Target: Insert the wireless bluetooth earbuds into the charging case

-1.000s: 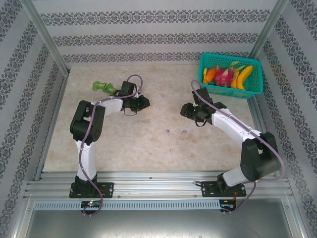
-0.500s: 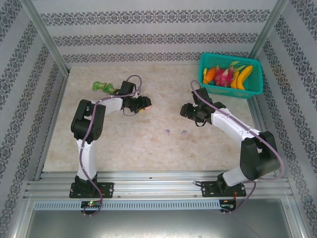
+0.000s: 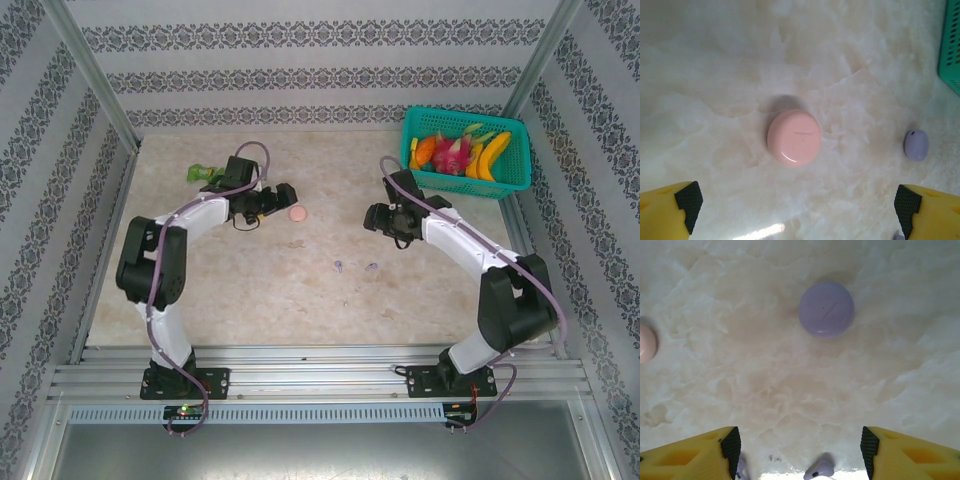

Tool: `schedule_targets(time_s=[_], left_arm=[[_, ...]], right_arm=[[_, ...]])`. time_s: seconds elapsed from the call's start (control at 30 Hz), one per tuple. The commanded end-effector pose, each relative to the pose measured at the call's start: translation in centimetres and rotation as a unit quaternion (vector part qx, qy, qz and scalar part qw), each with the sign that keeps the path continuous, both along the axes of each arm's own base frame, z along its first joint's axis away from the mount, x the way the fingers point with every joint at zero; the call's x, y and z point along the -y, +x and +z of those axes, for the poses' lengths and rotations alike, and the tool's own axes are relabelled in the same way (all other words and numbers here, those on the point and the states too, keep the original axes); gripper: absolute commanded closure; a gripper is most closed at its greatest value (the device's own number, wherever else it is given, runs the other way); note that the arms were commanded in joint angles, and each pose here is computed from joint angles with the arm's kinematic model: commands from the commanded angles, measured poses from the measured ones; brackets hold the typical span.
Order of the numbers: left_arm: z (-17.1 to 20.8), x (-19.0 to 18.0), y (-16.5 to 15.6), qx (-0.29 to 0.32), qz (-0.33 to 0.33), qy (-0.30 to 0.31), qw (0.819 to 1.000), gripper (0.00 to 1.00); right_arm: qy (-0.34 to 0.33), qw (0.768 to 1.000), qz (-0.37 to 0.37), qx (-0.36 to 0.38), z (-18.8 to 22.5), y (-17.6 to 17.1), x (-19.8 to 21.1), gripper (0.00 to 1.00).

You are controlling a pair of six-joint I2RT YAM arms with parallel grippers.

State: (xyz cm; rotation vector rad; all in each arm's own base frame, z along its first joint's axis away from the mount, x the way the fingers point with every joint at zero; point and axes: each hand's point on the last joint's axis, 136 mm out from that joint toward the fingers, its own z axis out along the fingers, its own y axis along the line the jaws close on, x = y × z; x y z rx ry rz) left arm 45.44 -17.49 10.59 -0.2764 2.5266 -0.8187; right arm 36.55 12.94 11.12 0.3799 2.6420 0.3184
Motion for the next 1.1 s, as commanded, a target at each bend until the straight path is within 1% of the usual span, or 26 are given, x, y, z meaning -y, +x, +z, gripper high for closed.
schedule_targets(time_s=[0.0, 0.17, 0.27, 0.37, 0.47, 0.53, 0.7, 0.83, 1.07], left_arm=[[4.1, -2.1, -1.0, 0.045, 0.006, 0.049, 0.998, 0.0], [8.2, -4.6, -2.0, 0.097, 0.042, 0.095, 0.99, 0.0], [9.3, -6.9, -2.5, 0.114, 0.102, 0.122, 0.981, 0.0], [9.6, -9.1, -3.2, 0.117, 0.164, 0.134, 0.97, 0.0], [10.1, -9.6, -3.8, 0.125, 0.168, 0.114, 0.971, 0.0], [10.5, -9.8, -4.3, 0.135, 0.167, 0.113, 0.97, 0.0], [11.7, -9.4, -4.8, 0.155, 0.163, 0.087, 0.97, 0.0], [12.2, -9.2, -4.8, 0.162, 0.164, 0.072, 0.97, 0.0], [12.1, -8.9, -4.8, 0.16, 0.169, 0.055, 0.971, 0.0]], right_arm=[[-0.055, 0.998, -0.02, -0.014, -0.1, 0.6, 2.1, 0.3], [-0.08, 0.995, -0.047, -0.036, -1.2, 1.9, 3.0, 0.25], [-0.078, 0.994, -0.057, -0.049, -2.3, 2.8, 2.9, 0.24], [-0.079, 0.993, -0.061, -0.067, -3.4, 3.8, 2.7, 0.24], [-0.082, 0.993, -0.049, -0.075, -4.1, 5.0, 2.2, 0.21], [-0.094, 0.991, -0.042, -0.081, -4.5, 5.7, 2.2, 0.2], [-0.092, 0.991, -0.047, -0.088, -5.4, 7.2, 2.3, 0.2], [-0.09, 0.991, -0.037, -0.093, -6.2, 8.6, 1.8, 0.21], [-0.102, 0.988, -0.031, -0.111, -7.9, 9.1, 2.1, 0.21]])
